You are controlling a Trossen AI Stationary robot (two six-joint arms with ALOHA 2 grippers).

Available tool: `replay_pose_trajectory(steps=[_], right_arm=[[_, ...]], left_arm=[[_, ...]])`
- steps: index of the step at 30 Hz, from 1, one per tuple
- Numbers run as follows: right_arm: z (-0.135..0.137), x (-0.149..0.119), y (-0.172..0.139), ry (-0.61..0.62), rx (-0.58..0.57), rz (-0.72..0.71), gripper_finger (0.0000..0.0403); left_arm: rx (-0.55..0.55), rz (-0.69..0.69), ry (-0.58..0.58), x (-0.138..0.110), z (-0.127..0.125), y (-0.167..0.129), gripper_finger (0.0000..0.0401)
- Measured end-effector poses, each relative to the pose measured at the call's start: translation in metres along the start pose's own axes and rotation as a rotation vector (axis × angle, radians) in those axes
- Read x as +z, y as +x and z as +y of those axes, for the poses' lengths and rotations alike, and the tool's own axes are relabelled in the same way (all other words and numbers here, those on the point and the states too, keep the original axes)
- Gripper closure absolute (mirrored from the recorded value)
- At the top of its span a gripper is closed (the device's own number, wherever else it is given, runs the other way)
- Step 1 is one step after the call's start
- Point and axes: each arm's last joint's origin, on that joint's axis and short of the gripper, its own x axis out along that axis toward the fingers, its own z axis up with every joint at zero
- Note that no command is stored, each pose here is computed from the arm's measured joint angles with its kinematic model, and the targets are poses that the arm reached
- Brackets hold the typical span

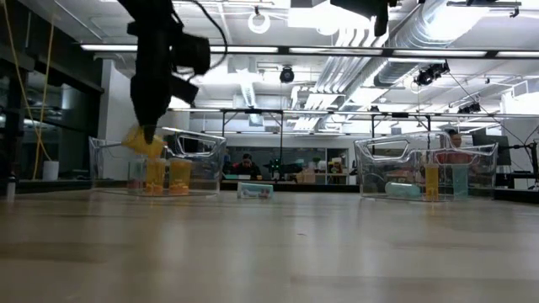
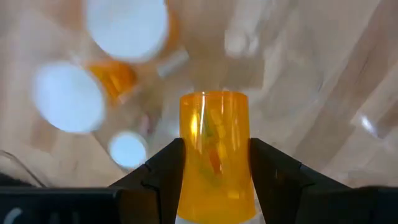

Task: Pick and place medicine bottles into bin by pill shape (circle, oval)
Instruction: Put the orange capsule bottle into the left transparent bin

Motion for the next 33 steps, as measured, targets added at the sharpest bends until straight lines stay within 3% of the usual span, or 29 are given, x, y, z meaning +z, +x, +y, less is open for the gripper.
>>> replay_pose_trajectory(steps=[7,17,23,33], right_arm=[[0.0,-0.001,0.0,-0.021,-0.001,0.007,0.0214],[0.0,-0.001,0.0,-0.028,-0.001,0.007,0.0214],[0.0,-0.001,0.0,-0.028,-0.001,0.008,0.0214],[0.0,-0.001,0.0,-0.043,-0.001,0.009,0.0214]], left_arm=[[-0.024,0.216,0.011,0.017,0.001,0.016,0.0249],[-0.031,0.274,0.04,0.049,0.004,0.035,0.0249],[-0.024,0.355,0.047,0.053,0.004,0.05,0.0249],[-0.024,0.361,0.099,0.053,0.004,0.052,0.0245]])
